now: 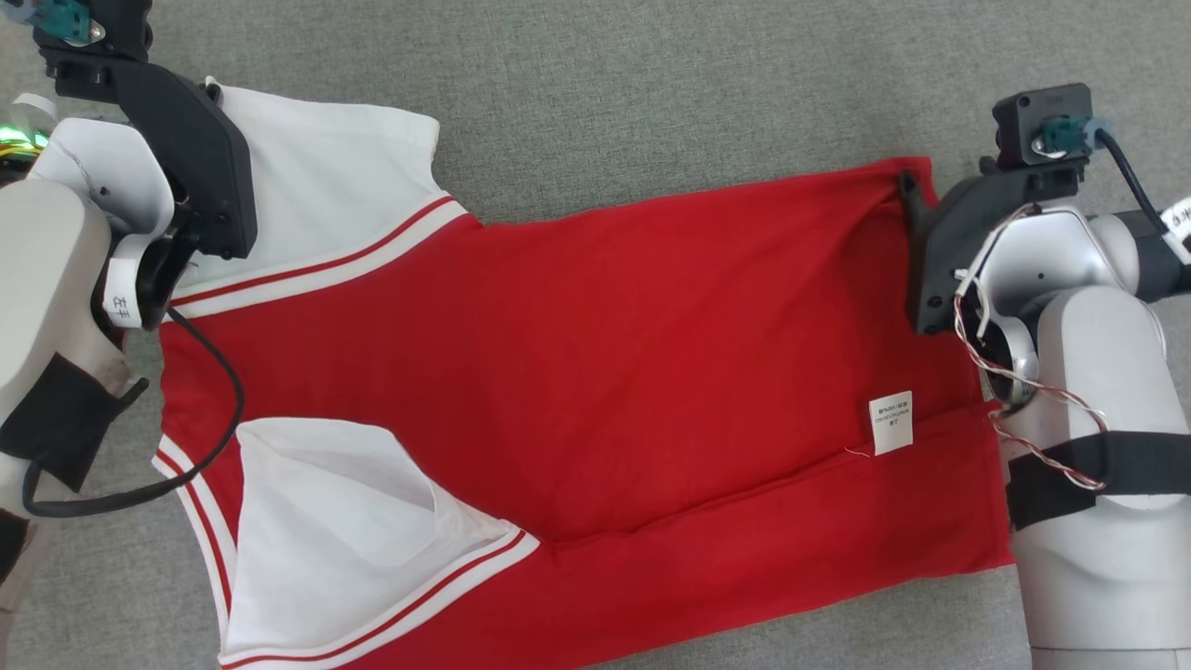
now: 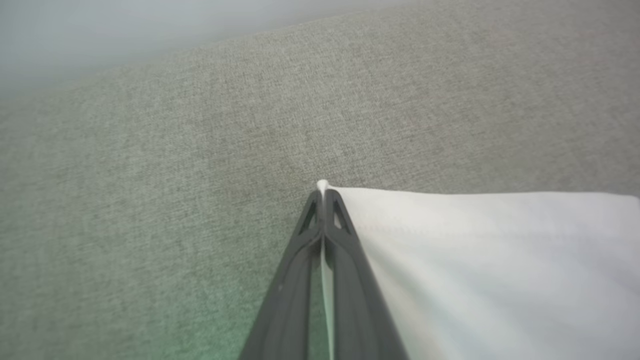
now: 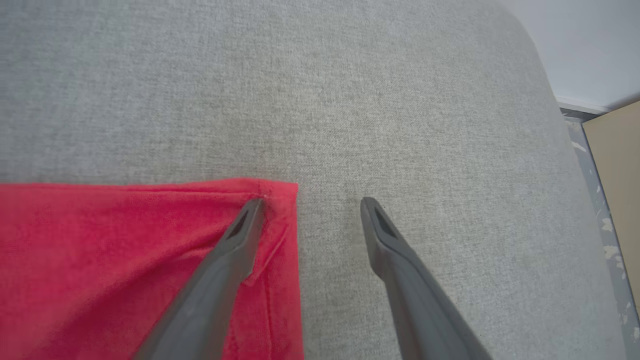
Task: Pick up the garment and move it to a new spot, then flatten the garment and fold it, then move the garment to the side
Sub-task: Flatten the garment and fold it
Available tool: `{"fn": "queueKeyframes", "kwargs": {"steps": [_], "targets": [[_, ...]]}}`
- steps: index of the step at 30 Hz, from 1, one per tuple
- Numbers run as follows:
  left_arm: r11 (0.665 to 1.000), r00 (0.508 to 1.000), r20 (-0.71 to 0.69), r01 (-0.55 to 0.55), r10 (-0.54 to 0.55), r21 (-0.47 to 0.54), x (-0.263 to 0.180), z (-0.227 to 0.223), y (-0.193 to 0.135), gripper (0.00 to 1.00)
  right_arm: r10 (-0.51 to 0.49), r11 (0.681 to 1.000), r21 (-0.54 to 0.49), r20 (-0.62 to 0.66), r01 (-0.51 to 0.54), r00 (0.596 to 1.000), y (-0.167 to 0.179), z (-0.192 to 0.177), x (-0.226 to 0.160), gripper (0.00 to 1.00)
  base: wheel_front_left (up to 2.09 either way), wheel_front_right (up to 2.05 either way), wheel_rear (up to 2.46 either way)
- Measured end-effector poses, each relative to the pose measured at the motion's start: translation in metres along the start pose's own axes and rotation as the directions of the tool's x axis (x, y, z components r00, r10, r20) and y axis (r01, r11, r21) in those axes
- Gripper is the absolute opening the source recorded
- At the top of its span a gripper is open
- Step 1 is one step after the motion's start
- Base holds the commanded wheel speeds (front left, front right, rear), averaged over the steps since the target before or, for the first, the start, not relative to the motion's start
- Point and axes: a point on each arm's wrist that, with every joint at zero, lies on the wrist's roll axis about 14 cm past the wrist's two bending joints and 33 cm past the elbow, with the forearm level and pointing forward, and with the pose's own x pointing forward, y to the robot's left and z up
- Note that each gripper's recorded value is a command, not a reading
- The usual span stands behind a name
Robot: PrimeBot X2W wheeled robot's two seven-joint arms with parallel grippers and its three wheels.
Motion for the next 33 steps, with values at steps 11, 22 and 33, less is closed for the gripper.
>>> {"fn": "queueKeyframes", "kwargs": {"steps": [11,22,33], "targets": [[1.0,1.0,0.006,0.001,-0.002,0.004,-0.002,0.002,0.0,0.0,0.065,0.998,0.006,-0.03,-0.065,0.997,0.017,0.008,0.003,0.2,0.0,0.0,0.0],[1.0,0.998,0.065,0.003,-0.002,-0.016,-0.011,0.013,0.002,0.0,0.07,0.997,0.015,0.009,-0.07,0.997,0.015,0.017,-0.001,0.0,0.0,0.0,0.0],[0.979,0.963,0.255,0.129,-0.085,-0.159,-0.05,0.044,-0.015,0.0,0.122,0.988,0.085,0.076,-0.128,0.99,0.016,0.023,-0.026,0.0,0.0,0.0,0.0]]}}
